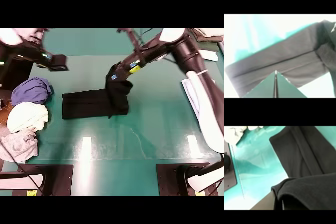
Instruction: Fold the shirts.
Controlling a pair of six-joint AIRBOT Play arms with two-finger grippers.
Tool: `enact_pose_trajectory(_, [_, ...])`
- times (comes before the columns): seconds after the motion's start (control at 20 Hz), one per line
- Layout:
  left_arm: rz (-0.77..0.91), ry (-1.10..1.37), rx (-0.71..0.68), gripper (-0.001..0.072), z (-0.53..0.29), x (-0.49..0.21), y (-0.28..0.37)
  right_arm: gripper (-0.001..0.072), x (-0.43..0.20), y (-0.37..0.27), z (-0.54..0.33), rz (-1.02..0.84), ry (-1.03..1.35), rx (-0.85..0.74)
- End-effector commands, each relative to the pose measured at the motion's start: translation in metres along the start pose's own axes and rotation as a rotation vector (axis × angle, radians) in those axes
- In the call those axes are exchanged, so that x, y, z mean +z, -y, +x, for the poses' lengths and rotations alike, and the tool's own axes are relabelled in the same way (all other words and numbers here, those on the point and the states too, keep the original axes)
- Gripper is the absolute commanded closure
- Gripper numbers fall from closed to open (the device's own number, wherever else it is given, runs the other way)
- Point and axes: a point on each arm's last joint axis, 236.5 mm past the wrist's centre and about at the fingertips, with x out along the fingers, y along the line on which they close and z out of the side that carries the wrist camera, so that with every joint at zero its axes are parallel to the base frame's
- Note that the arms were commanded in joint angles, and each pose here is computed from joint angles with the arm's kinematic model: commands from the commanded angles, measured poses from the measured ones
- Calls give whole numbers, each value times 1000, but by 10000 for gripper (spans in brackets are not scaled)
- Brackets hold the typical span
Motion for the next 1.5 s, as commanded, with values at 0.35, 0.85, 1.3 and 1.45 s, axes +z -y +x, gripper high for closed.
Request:
enact_pose_trajectory(0.35, [-15, 70, 65, 683, -69, -4, -19, 218, 76, -69, 173, 4, 272, 186])
enact_pose_trajectory(0.85, [-22, 8, 58, 683, -63, -18, -19, 225, -55, 68, 37, 253, -23, -132])
enact_pose_trajectory(1.3, [-71, -36, -5, 683, -36, -34, -15, 22, -157, 156, 30, 802, 11, -32])
enact_pose_trajectory(1.45, [-72, -36, -9, 683, -35, -34, -14, 47, -146, 152, 68, 825, -3, 48])
